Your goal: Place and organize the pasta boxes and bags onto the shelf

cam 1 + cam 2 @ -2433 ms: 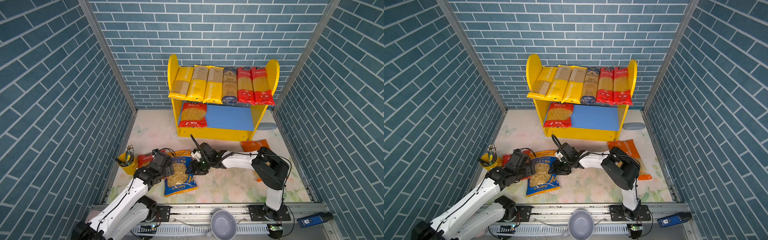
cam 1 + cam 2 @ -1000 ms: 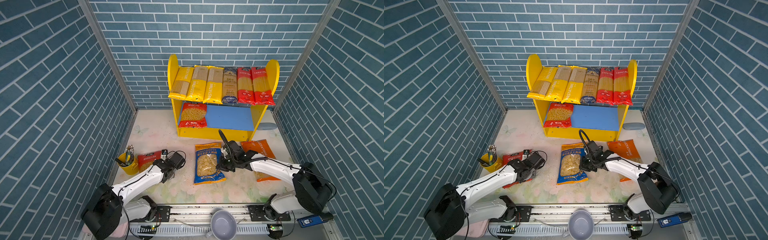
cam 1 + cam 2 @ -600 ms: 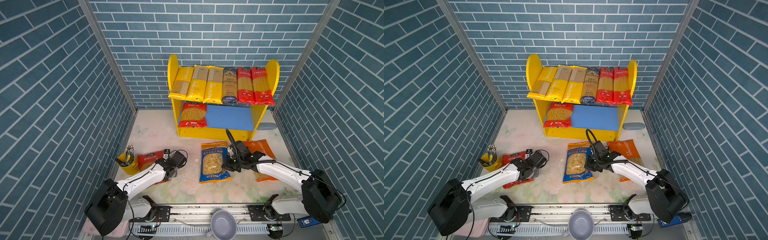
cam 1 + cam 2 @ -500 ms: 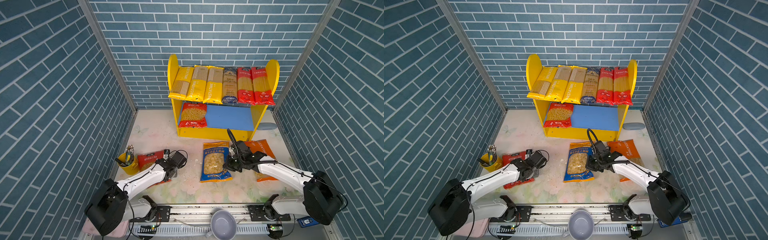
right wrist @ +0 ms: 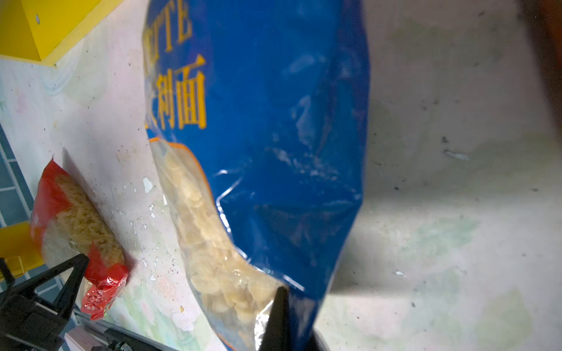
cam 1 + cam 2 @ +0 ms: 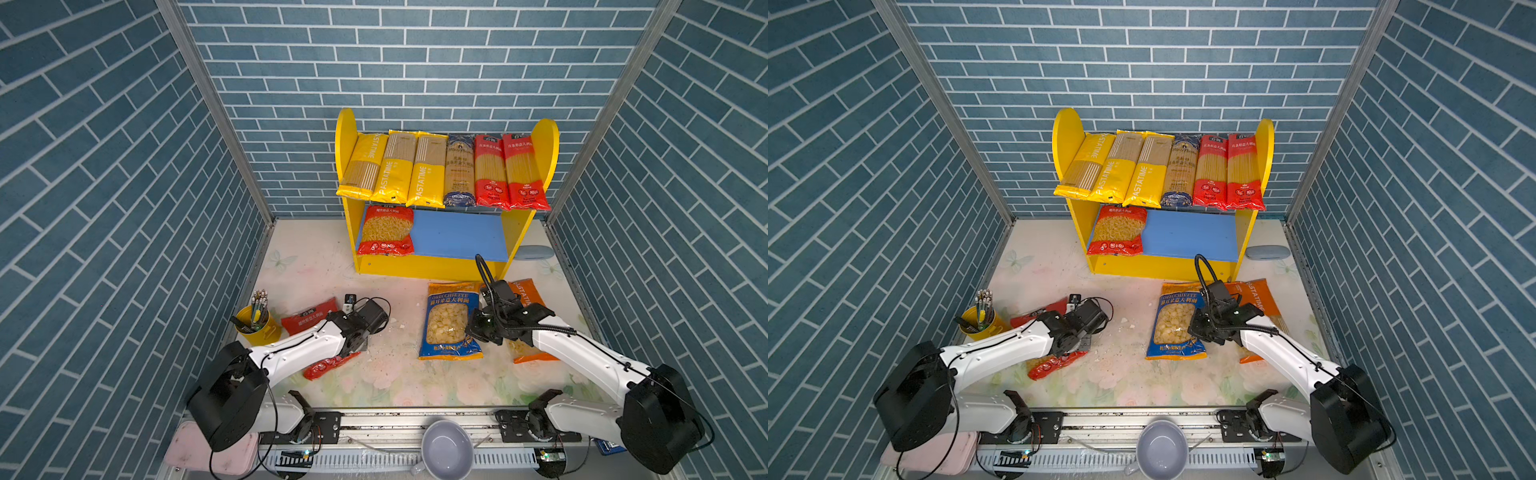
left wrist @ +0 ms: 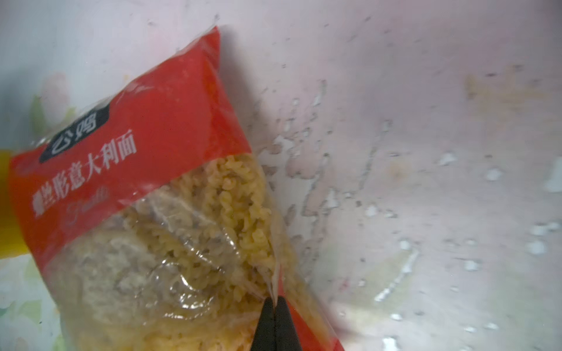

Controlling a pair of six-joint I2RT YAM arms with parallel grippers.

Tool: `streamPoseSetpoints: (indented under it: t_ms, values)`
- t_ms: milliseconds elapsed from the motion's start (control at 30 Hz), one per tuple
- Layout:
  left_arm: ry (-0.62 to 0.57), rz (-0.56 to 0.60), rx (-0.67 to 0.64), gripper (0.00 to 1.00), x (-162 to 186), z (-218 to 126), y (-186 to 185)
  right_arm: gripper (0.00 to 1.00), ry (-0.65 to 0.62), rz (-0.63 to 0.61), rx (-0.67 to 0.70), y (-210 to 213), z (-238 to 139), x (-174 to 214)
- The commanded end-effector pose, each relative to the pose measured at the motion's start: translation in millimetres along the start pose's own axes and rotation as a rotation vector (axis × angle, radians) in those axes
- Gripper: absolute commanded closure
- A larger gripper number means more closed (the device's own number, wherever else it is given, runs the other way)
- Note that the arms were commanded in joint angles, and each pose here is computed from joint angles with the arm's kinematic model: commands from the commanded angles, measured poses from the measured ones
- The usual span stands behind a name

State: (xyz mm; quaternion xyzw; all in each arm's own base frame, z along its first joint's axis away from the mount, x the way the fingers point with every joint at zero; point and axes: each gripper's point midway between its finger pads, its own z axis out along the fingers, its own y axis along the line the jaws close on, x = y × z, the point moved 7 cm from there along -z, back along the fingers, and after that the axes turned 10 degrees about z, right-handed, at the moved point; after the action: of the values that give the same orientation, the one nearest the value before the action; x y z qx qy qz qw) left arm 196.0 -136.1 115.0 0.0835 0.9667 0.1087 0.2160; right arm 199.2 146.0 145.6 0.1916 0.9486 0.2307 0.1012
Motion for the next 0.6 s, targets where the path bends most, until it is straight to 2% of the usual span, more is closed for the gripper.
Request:
streamPoseSetpoints:
  t_ms: [0,167,267,367,400,467,567]
  values:
    - [-0.067,0.012,0.129,1.00,-19,-13,-41,1.00,-0.061,-0.020,0.056,-12,-7,-4]
    - [-0.104,0.084,0.252,1.00,-30,-28,-92,0.99,-0.081,-0.029,0.093,-17,-16,-4]
    - [-0.115,0.109,0.314,0.97,-29,-35,-102,0.81,-0.139,-0.038,0.147,-21,-31,-7]
    - [-0.158,0.117,0.360,0.83,-28,-50,-93,0.68,-0.188,-0.046,0.131,-20,-46,-7]
    - [-0.174,0.118,0.367,0.76,-27,-56,-87,0.65,-0.199,-0.051,0.116,-17,-50,-7]
    - [-0.199,0.116,0.371,0.64,-23,-67,-72,0.62,-0.216,-0.073,0.106,-11,-54,-5]
    - [-0.200,0.111,0.357,0.49,-15,-77,-48,0.60,-0.222,-0.173,0.088,9,-53,6]
